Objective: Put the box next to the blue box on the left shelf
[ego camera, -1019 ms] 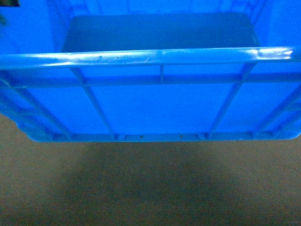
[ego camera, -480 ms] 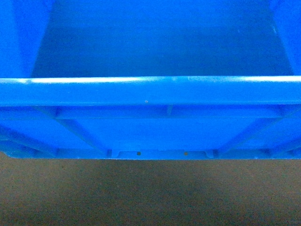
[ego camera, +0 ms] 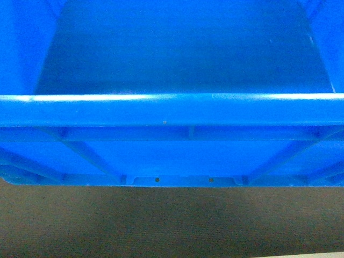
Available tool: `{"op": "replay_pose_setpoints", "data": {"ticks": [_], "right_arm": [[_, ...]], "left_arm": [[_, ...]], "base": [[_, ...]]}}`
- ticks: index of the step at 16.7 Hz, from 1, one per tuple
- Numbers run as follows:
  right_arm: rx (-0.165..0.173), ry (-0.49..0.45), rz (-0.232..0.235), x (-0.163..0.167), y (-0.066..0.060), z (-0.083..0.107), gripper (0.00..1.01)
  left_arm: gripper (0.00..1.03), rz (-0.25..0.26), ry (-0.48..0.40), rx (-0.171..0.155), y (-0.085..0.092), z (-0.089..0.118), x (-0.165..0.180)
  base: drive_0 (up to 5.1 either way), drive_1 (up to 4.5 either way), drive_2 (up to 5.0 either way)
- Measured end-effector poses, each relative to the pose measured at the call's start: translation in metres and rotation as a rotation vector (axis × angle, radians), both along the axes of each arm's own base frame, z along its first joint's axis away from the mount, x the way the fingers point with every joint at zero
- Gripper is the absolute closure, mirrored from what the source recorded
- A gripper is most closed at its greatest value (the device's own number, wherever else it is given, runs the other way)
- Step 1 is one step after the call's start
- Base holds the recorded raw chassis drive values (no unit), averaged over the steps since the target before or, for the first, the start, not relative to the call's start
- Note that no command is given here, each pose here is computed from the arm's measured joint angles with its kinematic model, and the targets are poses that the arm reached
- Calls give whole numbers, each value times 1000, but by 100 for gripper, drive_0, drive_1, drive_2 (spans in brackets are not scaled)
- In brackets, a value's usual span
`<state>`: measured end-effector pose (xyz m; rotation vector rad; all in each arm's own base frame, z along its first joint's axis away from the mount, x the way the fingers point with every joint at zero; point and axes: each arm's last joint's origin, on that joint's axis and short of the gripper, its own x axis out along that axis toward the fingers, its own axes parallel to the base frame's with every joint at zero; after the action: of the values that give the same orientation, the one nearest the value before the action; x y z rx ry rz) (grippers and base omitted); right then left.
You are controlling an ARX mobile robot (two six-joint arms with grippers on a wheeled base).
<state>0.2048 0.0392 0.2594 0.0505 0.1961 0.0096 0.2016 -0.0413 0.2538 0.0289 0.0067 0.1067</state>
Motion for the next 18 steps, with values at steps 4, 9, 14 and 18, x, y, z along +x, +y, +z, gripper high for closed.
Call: {"op": "replay_pose_setpoints", "data": {"ticks": [4, 9, 14, 18], "right_arm": [[-1, 0, -3, 0, 0, 0, 93], [-1, 1, -3, 0, 0, 0, 93], [-1, 0, -3, 0, 0, 0, 93], [-1, 0, -3, 0, 0, 0, 93]], "left_arm": [[84, -1, 2, 1, 0, 0, 0], [84, -1, 0, 0, 0, 0, 0], [84, -1, 0, 0, 0, 0, 0], [84, -1, 0, 1, 0, 0, 0]], "base": [[-139, -139, -139], [-145, -145, -145], [-164, -164, -164], [-158, -158, -158]]}}
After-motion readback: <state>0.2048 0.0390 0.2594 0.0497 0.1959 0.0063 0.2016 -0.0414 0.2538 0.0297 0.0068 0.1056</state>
